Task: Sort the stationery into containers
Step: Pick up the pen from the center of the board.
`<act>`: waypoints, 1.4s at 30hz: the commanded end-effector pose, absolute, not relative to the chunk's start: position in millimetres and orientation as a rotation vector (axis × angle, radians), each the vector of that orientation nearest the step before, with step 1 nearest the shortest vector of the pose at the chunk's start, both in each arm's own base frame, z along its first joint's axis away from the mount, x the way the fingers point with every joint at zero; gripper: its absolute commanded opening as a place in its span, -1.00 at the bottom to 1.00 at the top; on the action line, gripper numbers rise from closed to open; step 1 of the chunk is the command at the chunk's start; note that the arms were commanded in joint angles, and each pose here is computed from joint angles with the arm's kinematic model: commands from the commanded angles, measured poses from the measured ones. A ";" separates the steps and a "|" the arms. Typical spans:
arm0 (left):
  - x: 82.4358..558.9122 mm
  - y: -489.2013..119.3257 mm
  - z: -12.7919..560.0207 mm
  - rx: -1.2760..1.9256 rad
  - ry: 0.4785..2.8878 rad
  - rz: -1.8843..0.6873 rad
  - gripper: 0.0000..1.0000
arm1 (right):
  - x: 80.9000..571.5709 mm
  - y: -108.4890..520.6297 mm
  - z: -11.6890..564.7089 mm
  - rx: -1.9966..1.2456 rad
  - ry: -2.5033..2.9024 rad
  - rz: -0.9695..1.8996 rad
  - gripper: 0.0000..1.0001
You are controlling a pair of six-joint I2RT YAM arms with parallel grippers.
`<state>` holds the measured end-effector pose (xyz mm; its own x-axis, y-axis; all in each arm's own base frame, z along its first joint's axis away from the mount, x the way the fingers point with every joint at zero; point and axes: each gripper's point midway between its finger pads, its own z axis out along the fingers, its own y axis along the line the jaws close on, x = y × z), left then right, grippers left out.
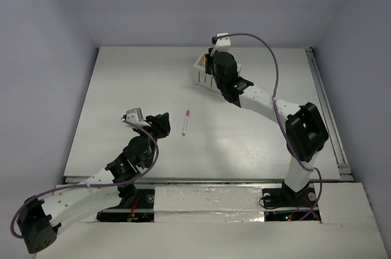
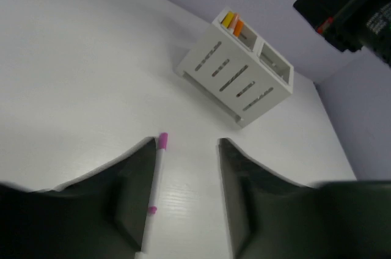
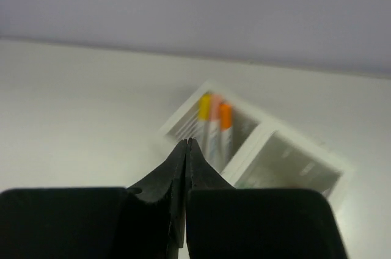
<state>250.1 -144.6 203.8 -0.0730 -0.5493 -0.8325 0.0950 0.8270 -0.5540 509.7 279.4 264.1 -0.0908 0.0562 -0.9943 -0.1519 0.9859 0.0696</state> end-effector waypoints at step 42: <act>246.5 -125.3 227.4 -0.447 1.472 -0.566 -0.54 | 349.0 350.6 2.5 -0.478 2.432 0.028 -0.53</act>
<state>246.0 -131.5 219.6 -0.0213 -0.5911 -0.8063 0.0890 0.8022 -0.5904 362.7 364.7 29.9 -0.6869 -0.2640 -0.6771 -0.3383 0.9408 -0.0237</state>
